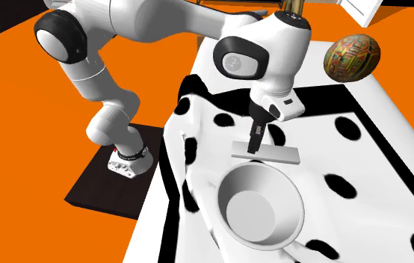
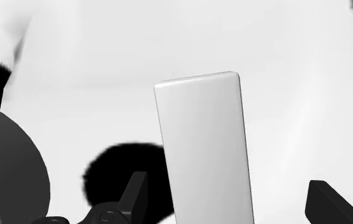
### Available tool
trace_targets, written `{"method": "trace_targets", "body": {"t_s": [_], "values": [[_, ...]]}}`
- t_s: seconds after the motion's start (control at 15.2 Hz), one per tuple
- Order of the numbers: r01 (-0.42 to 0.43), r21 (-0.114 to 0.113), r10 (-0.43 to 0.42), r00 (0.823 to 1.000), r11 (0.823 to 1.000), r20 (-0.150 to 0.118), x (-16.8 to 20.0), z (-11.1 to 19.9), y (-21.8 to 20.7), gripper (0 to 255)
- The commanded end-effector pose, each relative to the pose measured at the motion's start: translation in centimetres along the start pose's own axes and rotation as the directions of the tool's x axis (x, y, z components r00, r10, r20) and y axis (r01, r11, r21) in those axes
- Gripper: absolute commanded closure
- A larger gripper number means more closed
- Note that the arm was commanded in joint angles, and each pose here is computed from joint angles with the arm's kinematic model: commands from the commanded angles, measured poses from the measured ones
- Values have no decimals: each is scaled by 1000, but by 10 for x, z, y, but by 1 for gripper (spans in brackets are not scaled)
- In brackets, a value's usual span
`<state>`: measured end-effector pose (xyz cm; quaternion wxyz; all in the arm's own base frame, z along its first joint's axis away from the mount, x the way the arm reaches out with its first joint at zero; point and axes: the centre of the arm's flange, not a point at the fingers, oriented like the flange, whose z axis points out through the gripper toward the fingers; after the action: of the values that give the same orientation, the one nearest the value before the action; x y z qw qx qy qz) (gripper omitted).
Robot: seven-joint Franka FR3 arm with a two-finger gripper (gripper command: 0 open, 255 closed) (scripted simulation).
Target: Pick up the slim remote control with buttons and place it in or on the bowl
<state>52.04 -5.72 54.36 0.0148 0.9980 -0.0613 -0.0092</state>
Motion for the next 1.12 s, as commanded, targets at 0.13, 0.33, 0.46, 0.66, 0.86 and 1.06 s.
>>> {"method": "trace_targets", "body": {"t_s": [0.13,0.33,0.46,0.66,0.86,1.06], "values": [[-4,11,4,1000,1000,-18,35,2,3,0],[-4,11,4,1000,1000,-18,35,18,3,0],[-4,11,4,1000,1000,-18,36,28,3,0],[-4,11,4,1000,1000,-18,36,42,3,0],[-4,11,4,1000,1000,-18,36,42,3,0],[-4,11,4,1000,1000,-18,36,42,3,0]]}}
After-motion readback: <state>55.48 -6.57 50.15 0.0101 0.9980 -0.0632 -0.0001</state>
